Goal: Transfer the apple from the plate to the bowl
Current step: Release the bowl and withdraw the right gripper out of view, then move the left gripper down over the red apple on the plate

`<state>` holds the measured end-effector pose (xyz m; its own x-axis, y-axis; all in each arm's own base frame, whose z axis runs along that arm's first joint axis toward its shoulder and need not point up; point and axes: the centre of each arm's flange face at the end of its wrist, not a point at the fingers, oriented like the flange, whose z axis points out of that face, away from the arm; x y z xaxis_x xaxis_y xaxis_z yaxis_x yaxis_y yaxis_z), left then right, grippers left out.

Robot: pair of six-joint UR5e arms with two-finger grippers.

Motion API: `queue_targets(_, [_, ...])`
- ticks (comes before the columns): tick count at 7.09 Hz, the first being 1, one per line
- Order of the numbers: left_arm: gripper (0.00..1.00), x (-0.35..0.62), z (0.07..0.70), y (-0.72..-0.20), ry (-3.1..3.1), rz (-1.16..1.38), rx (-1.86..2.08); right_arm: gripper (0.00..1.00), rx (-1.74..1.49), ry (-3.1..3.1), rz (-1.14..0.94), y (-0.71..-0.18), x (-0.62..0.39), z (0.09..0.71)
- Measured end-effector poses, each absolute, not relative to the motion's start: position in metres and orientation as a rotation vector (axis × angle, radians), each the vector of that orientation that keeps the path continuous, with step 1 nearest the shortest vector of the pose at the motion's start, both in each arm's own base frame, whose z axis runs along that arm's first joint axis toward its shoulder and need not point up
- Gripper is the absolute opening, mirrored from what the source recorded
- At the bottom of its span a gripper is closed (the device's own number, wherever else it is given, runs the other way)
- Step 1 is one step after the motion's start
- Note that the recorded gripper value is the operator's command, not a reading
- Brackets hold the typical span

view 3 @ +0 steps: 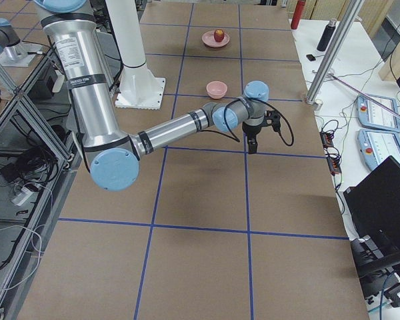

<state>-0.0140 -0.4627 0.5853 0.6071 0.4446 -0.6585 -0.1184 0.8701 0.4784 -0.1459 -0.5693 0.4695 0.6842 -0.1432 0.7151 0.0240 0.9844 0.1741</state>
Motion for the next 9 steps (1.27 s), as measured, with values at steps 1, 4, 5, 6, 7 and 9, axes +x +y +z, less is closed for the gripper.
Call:
queue_targets(1, [1.00, 0.008, 0.578, -0.467, 0.866, 0.319, 0.402, 1.00, 0.172, -0.778, -0.150, -0.556, -0.096, 0.516])
queue_targets(4, [1.00, 0.101, 0.557, -0.488, 0.832, 0.320, 0.350, 1.00, 0.161, -0.709, -0.225, -0.493, 0.011, 0.627])
queue_targets(5, [1.00, 0.123, 0.557, -0.488, 0.834, 0.346, 0.334, 1.00, 0.151, -0.701, -0.222, -0.482, 0.021, 0.641])
queue_targets(6, [1.00, 0.140, 0.558, -0.485, 0.840, 0.363, 0.315, 1.00, 0.144, -0.699, -0.217, -0.477, 0.025, 0.646])
queue_targets(7, [1.00, 0.154, 0.558, -0.481, 0.847, 0.368, 0.298, 1.00, 0.142, -0.699, -0.215, -0.475, 0.025, 0.648])
queue_targets(9, [1.00, 0.179, 0.560, -0.472, 0.836, 0.397, 0.281, 1.00, 0.141, -0.705, -0.213, -0.474, 0.025, 0.649])
